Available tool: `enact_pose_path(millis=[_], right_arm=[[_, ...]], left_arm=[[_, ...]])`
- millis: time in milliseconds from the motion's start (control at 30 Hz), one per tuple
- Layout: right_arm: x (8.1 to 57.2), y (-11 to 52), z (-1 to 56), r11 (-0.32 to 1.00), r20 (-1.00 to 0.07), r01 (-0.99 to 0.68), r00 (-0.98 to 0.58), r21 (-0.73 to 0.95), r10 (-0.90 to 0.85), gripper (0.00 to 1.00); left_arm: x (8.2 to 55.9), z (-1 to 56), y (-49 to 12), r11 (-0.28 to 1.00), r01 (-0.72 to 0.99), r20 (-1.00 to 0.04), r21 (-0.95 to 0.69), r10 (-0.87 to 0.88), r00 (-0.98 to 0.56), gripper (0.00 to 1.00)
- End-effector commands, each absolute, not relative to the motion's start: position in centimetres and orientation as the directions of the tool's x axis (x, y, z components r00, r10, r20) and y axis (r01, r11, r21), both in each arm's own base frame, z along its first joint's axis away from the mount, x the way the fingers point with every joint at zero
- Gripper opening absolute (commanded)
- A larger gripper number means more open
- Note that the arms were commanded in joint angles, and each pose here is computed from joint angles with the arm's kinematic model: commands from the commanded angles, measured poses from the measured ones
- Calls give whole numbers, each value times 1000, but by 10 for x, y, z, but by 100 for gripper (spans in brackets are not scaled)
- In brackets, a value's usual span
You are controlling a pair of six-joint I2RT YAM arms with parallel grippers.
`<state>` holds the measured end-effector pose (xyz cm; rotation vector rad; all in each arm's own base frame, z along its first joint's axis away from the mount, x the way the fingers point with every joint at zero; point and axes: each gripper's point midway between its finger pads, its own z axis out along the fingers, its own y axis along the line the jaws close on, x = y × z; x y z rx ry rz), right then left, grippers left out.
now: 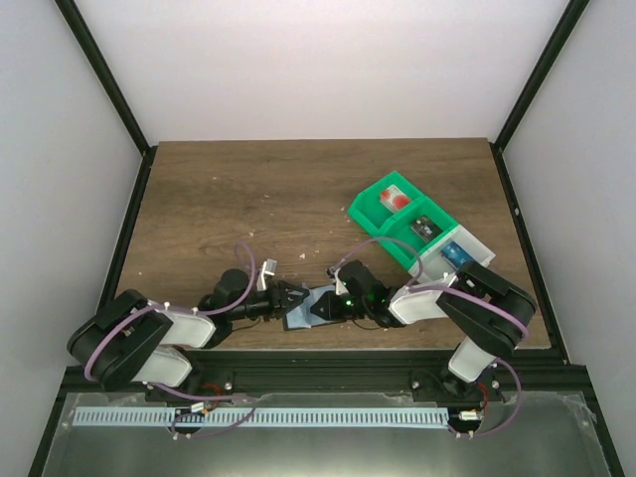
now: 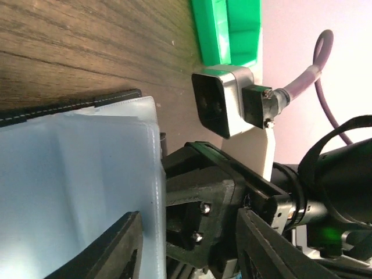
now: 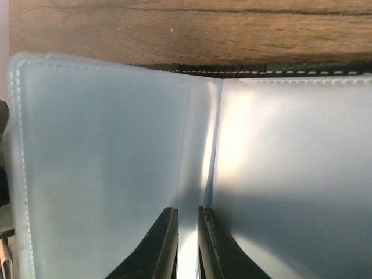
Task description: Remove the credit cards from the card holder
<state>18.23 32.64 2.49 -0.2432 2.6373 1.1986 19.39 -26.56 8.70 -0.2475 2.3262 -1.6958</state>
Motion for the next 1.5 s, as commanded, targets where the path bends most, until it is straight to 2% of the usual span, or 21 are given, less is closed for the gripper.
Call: enact_pose_path(millis=[0,67,100,167,233,400,600,667,733,767,800,867,900,933,967,1200,1333,1467], right_arm=[[169,319,13,673,-239,-234,-967,701,-86,12],[170,319,23,671,-259,-251,-962,698,-90,13],[172,318,28,676,-271,-257,-959,691,-87,15],[176,314,43,682,-310,-278,-947,677,-78,20],[180,305,53,702,-338,-284,-939,653,-66,25],[192,274,58,727,-367,-253,-930,639,-2,34],[198,249,51,757,-374,-224,-927,614,29,47],[199,244,52,763,-377,-222,-926,607,31,52],[199,241,62,766,-398,-235,-917,599,29,62],[200,239,68,766,-412,-242,-910,596,33,66],[201,237,76,768,-430,-247,-902,591,40,69],[203,228,95,777,-475,-253,-878,576,67,73],[204,224,104,782,-493,-254,-866,569,78,78],[205,220,115,783,-515,-259,-853,565,90,92],[206,215,124,792,-533,-257,-840,555,102,99],[207,176,218,819,-694,-271,-691,506,200,100],[200,159,276,794,-751,-299,-600,530,275,100],[192,151,307,759,-770,-333,-548,559,327,100]], left_arm=[[194,85,-266,327,45,-137,-944,-264,-955,43],[194,86,-265,337,53,-149,-940,-265,-953,44],[195,85,-263,354,52,-157,-934,-274,-949,47],[200,80,-256,410,36,-171,-911,-298,-939,63],[201,69,-247,487,13,-181,-873,-300,-937,71],[209,66,-228,595,31,-259,-803,-301,-918,73],[208,60,-211,636,17,-277,-771,-311,-909,73],[207,62,-207,653,26,-294,-757,-305,-906,77],[206,70,-204,659,50,-322,-750,-298,-898,83],[206,77,-204,659,65,-339,-750,-298,-893,97],[206,85,-203,658,80,-356,-749,-297,-886,100],[207,102,-199,666,103,-391,-739,-300,-870,100],[209,113,-197,671,118,-416,-732,-303,-858,100],[211,126,-195,674,139,-446,-725,-305,-842,100],[213,137,-192,683,156,-472,-714,-305,-827,100],[213,246,-182,667,328,-654,-669,-317,-687,100],[206,285,-177,650,392,-702,-651,-321,-635,100],[196,301,-175,625,426,-716,-654,-329,-616,100]])
